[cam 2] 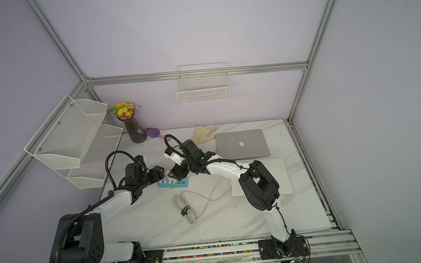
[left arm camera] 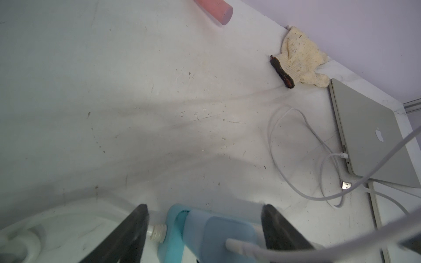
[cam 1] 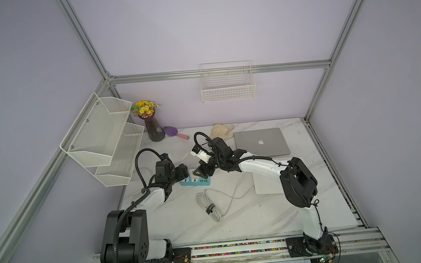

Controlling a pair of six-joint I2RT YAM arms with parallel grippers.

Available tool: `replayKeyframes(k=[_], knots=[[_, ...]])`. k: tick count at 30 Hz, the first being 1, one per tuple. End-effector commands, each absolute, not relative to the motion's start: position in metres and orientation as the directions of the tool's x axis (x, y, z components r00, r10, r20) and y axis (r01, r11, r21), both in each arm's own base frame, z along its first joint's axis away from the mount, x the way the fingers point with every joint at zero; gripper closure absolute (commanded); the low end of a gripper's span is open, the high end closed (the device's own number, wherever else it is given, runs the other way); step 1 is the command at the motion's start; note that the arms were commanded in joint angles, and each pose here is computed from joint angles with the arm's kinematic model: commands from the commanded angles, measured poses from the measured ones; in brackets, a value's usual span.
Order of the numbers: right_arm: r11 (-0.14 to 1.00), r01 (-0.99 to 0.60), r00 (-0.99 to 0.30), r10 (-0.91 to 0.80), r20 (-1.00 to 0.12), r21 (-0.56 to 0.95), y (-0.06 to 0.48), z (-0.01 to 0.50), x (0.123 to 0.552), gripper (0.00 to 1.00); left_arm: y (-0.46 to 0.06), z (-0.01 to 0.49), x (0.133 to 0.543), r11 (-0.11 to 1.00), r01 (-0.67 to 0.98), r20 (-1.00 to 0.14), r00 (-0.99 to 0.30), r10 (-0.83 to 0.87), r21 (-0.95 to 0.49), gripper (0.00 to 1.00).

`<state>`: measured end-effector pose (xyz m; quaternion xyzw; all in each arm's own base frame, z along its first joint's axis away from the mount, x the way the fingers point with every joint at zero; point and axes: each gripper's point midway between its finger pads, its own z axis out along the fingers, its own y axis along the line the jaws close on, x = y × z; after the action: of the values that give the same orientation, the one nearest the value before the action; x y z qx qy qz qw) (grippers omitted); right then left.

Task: Unplug the laptop charger
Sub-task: Remove the plug from the socket.

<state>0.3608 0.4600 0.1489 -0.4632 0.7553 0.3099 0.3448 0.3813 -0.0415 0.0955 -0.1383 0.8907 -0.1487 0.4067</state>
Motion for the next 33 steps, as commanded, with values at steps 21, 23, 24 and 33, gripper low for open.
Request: replayKeyframes(k=[21,23,24,33], knots=[[0.275,-0.959,-0.219,-0.560,-0.799,0.071,0.486,0.121,0.366,0.36,-0.039,0.085,0.392,0.930,-0.123,-0.684,-0.646,-0.339,-0.346,0.31],[0.301,-0.952,-0.227,-0.551,-0.803,0.062,0.486,0.122,0.370,0.27,-0.040,0.087,0.389,0.931,-0.110,-0.696,-0.636,-0.334,-0.347,0.31],[0.311,-0.949,-0.226,-0.551,-0.803,0.053,0.485,0.123,0.372,0.26,-0.040,0.088,0.387,0.932,-0.106,-0.700,-0.631,-0.333,-0.347,0.31],[0.266,-0.957,-0.255,-0.596,-0.761,0.112,0.488,0.099,0.363,0.32,-0.040,0.068,0.378,0.926,-0.136,-0.660,-0.665,-0.349,-0.352,0.32]])
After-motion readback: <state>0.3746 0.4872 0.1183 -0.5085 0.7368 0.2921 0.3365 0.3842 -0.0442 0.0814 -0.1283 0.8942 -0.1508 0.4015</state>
